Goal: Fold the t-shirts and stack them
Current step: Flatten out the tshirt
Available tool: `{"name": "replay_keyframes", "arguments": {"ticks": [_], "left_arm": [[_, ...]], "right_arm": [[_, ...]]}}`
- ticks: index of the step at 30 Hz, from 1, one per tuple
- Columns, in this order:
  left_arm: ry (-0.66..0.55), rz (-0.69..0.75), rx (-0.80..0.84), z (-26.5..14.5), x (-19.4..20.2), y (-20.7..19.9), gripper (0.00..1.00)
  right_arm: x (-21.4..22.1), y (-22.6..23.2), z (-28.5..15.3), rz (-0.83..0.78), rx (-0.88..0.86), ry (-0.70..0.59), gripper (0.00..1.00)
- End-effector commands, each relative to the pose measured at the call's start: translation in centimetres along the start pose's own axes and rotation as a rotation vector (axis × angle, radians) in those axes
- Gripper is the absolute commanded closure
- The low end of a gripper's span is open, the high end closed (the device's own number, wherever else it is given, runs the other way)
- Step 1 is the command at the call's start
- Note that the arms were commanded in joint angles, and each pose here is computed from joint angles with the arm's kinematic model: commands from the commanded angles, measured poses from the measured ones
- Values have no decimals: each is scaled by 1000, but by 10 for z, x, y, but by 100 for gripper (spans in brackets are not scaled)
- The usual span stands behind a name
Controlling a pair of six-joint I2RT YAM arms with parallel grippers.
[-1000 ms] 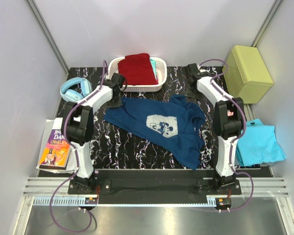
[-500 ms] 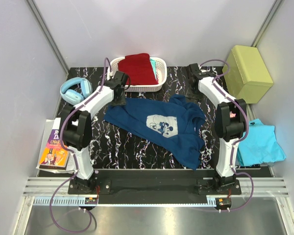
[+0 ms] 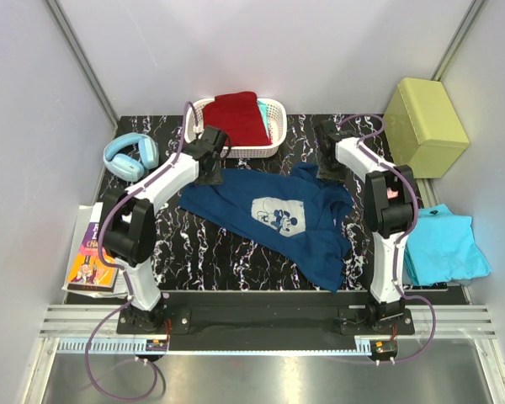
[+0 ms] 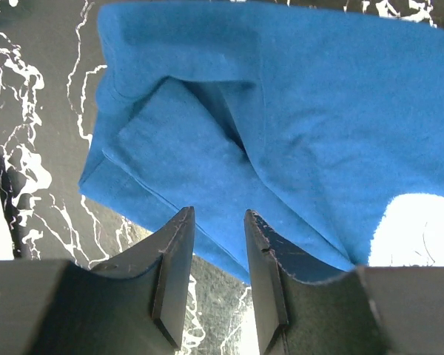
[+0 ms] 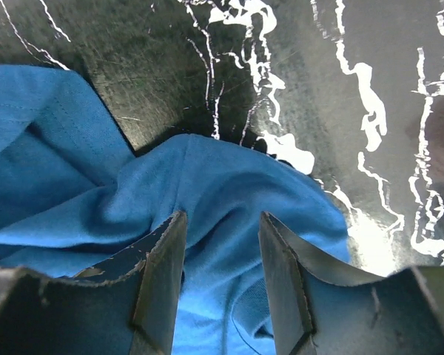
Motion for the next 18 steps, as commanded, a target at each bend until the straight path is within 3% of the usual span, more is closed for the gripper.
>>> {"name": "replay_keyframes", "arguments": {"ticks": [1,8,10,15,16,18], "left_arm": [[-66,-28,17,-15,-7,-1,62],[-48,1,16,-14,5,-4,62],[-41,6,17,-12,8,-5,62],[-29,15,13,-10,16,-4,63],[-29,20,14,-11,17,-5,63],[-27,22,13,-11,19,-5,63]], "right_arm": [[-1,10,6,9,-36,-6,48],[-11,17,13,-5,-33,-25,51],[-9,18,19,-10,-34,-10,56],[0,18,26,-4,-27,20,79],[1,18,27,-7,-23,22,90],[-1,15,25,1,-9,9,100]]}}
Point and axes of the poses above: each gripper's point midway between its finger pads, its own z axis out along the fingers, its own y axis along the line the jaws close on, x = y × z, the point moved 6 cm from there along -z, back along the fingers, and after that the axes turned 1 degree about z, right-handed, at the moved point
